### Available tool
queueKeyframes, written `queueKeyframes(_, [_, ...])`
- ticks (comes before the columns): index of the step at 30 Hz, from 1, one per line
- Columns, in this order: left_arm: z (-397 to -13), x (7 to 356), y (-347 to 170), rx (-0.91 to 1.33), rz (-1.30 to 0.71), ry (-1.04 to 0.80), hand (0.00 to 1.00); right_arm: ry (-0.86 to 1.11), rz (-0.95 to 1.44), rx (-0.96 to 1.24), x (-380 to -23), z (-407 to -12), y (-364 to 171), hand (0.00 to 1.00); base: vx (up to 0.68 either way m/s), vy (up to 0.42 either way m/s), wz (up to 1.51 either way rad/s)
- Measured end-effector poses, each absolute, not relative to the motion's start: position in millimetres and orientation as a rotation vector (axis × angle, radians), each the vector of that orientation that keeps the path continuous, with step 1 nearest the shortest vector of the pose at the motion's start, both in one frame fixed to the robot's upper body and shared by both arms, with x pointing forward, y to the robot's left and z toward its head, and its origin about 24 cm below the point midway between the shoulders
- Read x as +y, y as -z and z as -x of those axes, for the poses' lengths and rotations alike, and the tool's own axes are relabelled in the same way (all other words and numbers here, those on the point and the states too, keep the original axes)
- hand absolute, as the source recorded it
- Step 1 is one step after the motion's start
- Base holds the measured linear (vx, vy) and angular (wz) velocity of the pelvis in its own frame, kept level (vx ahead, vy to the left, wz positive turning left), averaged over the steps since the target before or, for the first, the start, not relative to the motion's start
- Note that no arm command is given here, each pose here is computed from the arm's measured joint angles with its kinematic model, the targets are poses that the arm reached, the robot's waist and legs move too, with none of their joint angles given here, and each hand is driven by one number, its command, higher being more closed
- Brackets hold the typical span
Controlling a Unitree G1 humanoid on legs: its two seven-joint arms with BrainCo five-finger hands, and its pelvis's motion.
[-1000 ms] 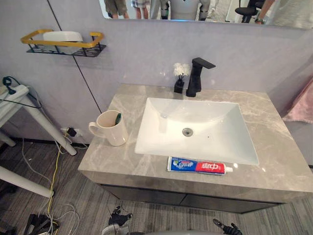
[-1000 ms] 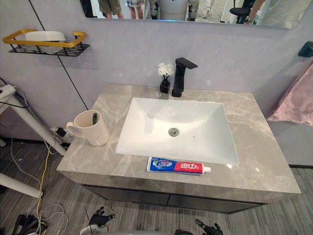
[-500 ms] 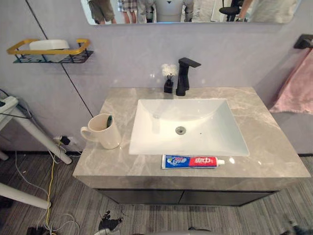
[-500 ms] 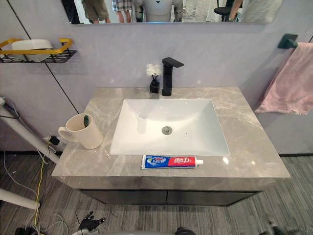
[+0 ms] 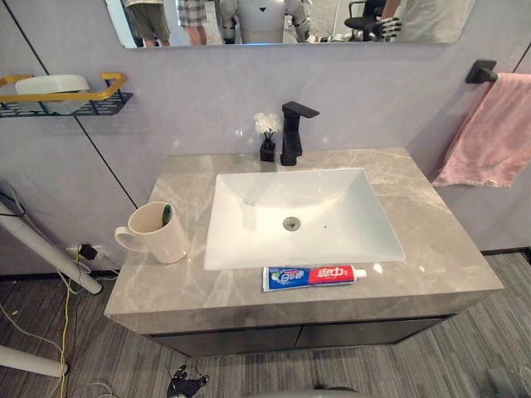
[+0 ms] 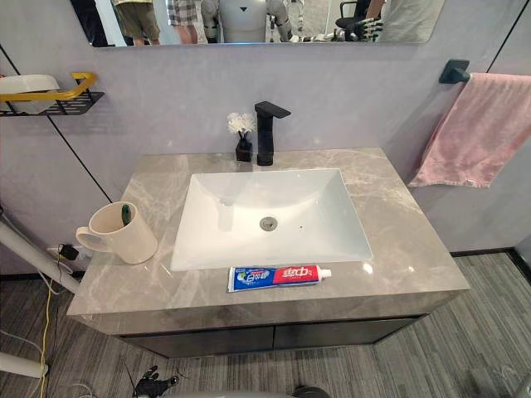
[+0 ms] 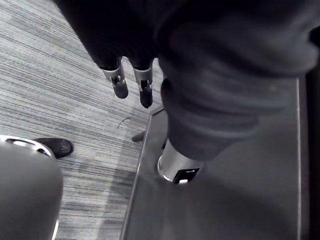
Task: Organize washtable
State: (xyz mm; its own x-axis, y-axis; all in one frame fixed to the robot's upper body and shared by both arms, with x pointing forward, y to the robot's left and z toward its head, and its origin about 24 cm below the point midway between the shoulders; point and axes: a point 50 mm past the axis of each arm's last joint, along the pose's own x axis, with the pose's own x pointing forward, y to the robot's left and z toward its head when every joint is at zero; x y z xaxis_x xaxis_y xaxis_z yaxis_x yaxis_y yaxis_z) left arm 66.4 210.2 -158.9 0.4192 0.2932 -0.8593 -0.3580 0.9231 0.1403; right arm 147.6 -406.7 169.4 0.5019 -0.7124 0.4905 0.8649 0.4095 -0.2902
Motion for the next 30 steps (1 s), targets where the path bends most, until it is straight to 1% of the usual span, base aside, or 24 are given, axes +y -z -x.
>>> queueKeyframes(2, [-65, 210, 159, 1.065, 0.06, -0.401, 0.0, 0.865, 0.625, -0.362, -389, -169, -184, 0.0, -0.05, -0.004, 0.03])
queueKeyframes(4, [-66, 210, 159, 1.062, 0.044, -0.367, 0.0, 0.574, 0.7, -0.429, -350, -202, -195, 0.0, -0.02, -0.012, 0.15])
queueKeyframes(5, [-66, 209, 159, 1.059, 0.044, -0.357, 0.0, 0.494, 0.708, -0.444, -339, -210, -197, 0.0, -0.01, -0.02, 0.11])
queueKeyframes(7, [-70, 208, 158, 1.048, 0.026, -0.312, 0.0, 0.196, 0.705, -0.499, -293, -234, -198, 0.0, 0.0, -0.02, 0.14])
queueKeyframes(8, [-71, 207, 158, 1.046, 0.02, -0.298, 0.0, 0.128, 0.7, -0.505, -283, -237, -196, 0.0, 0.03, -0.013, 0.18])
queueKeyframes(10, [-75, 207, 157, 1.037, 0.008, -0.265, 0.0, -0.094, 0.659, -0.51, -248, -245, -187, 0.0, 0.05, -0.009, 0.22])
queueKeyframes(12, [-76, 207, 157, 1.037, -0.008, -0.243, 0.0, -0.187, 0.639, -0.503, -235, -247, -182, 0.0, 0.04, -0.006, 0.28])
queueKeyframes(13, [-75, 207, 158, 1.044, -0.015, -0.227, 0.0, -0.266, 0.623, -0.497, -223, -249, -179, 0.0, 0.03, -0.002, 0.2])
queueKeyframes(20, [-73, 211, 159, 1.068, -0.045, -0.196, 0.0, -0.545, 0.62, -0.408, -193, -249, -159, 0.0, -0.02, -0.004, 0.04])
queueKeyframes(22, [-69, 214, 160, 1.089, -0.059, -0.186, 0.0, -0.624, 0.642, -0.356, -187, -247, -151, 0.0, -0.07, -0.025, 0.04])
queueKeyframes(26, [-65, 214, 162, 1.111, -0.082, -0.159, 0.0, -0.707, 0.679, -0.287, -183, -242, -137, 0.0, -0.05, -0.02, 0.02])
queueKeyframes(30, [-62, 213, 163, 1.131, -0.1, -0.12, 0.0, -0.784, 0.769, -0.185, -183, -232, -115, 0.0, -0.02, -0.011, 0.01])
